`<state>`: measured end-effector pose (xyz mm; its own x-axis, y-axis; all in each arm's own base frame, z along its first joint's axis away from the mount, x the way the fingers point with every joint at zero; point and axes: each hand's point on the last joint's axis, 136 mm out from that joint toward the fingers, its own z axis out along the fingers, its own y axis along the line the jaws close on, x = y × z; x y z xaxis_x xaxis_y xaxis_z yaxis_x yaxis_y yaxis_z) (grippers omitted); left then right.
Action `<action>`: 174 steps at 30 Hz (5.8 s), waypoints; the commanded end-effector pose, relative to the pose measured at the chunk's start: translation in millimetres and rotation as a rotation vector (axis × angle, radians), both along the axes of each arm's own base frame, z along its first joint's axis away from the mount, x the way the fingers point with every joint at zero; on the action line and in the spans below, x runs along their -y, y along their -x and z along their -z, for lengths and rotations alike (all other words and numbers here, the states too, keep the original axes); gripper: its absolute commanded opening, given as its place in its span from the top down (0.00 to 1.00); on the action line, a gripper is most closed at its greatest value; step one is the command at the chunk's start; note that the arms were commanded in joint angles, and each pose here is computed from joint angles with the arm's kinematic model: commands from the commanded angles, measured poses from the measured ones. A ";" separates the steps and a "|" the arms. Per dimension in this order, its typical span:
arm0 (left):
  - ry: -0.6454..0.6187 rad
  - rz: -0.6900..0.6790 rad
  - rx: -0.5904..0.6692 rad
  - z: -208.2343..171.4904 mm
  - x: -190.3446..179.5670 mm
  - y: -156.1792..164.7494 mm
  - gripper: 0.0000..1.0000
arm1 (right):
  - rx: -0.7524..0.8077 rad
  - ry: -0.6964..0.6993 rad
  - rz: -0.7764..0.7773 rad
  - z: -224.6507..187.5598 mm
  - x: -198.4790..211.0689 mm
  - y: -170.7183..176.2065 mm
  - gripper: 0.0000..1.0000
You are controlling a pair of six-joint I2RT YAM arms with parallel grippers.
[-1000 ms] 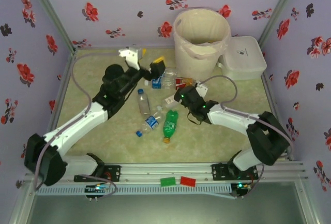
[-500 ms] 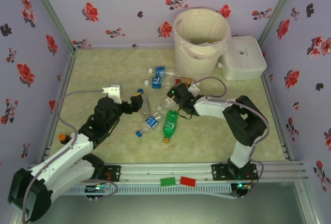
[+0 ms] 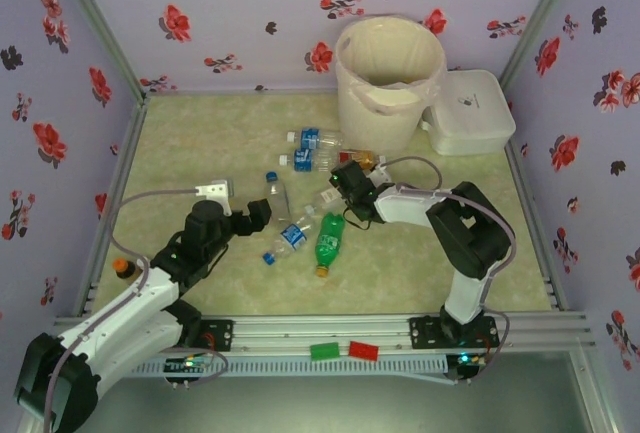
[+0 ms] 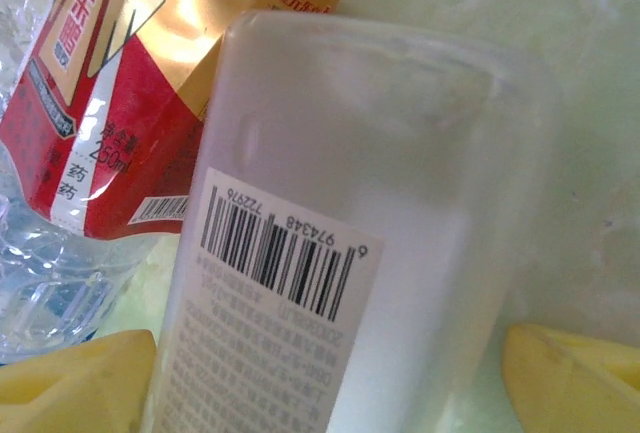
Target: Put the plastic bottles in the bin
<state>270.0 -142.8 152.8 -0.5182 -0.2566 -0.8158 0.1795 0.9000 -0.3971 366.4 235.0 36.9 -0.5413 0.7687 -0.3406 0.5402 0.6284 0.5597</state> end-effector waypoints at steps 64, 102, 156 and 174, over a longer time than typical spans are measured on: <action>0.036 -0.057 -0.004 -12.6 -5.2 -8.0 0.00 | 0.503 0.233 0.004 -182.5 163.3 68.6 0.61; 0.021 -0.014 -0.112 5.4 -0.6 4.1 0.00 | 0.826 0.415 -0.245 -376.9 102.7 -217.9 0.61; -0.222 -0.092 -0.437 69.2 54.3 -41.9 0.00 | 0.434 -0.035 -0.250 -139.8 94.7 77.6 0.00; -0.333 -0.099 -0.517 108.3 69.3 -49.7 0.09 | 0.302 -0.035 -0.246 -84.2 83.6 70.8 0.00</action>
